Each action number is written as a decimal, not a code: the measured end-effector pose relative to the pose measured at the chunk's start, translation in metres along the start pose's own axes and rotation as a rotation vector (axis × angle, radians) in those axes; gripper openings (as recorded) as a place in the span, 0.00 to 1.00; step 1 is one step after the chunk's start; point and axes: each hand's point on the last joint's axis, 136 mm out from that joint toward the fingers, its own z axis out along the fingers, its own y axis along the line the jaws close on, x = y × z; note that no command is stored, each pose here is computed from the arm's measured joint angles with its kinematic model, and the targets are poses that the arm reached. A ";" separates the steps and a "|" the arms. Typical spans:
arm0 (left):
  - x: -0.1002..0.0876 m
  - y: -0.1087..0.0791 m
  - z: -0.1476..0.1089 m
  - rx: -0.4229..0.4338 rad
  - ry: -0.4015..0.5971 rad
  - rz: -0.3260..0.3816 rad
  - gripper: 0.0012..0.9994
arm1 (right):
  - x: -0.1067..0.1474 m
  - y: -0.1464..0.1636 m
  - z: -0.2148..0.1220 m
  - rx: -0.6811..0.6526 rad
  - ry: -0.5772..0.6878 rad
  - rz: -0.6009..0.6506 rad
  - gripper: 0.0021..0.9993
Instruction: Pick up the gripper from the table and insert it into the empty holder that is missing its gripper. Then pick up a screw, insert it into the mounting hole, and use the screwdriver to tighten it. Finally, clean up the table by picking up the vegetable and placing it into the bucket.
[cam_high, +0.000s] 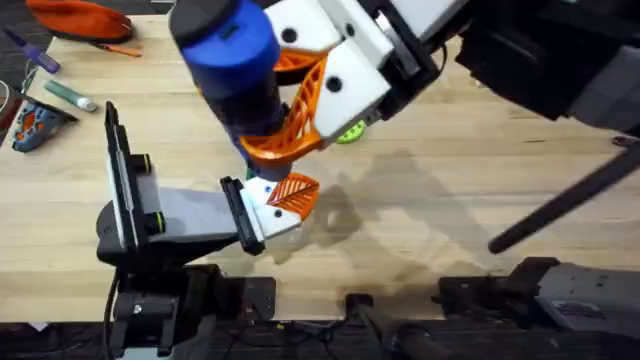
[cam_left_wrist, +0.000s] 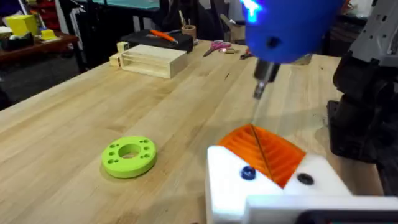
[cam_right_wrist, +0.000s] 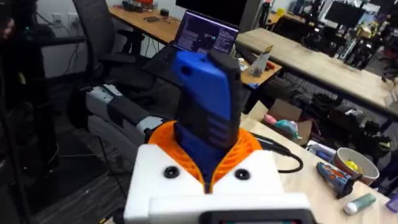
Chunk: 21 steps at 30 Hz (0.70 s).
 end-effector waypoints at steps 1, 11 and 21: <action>0.000 0.000 0.000 0.000 0.000 0.000 0.01 | 0.004 -0.001 0.004 -0.011 -0.004 -0.006 0.02; 0.000 0.000 0.000 0.000 0.000 0.000 0.01 | 0.017 -0.003 0.016 -0.042 -0.012 0.006 0.02; 0.000 0.000 0.000 0.000 0.000 0.000 0.01 | 0.016 -0.003 0.016 -0.042 -0.013 0.016 0.02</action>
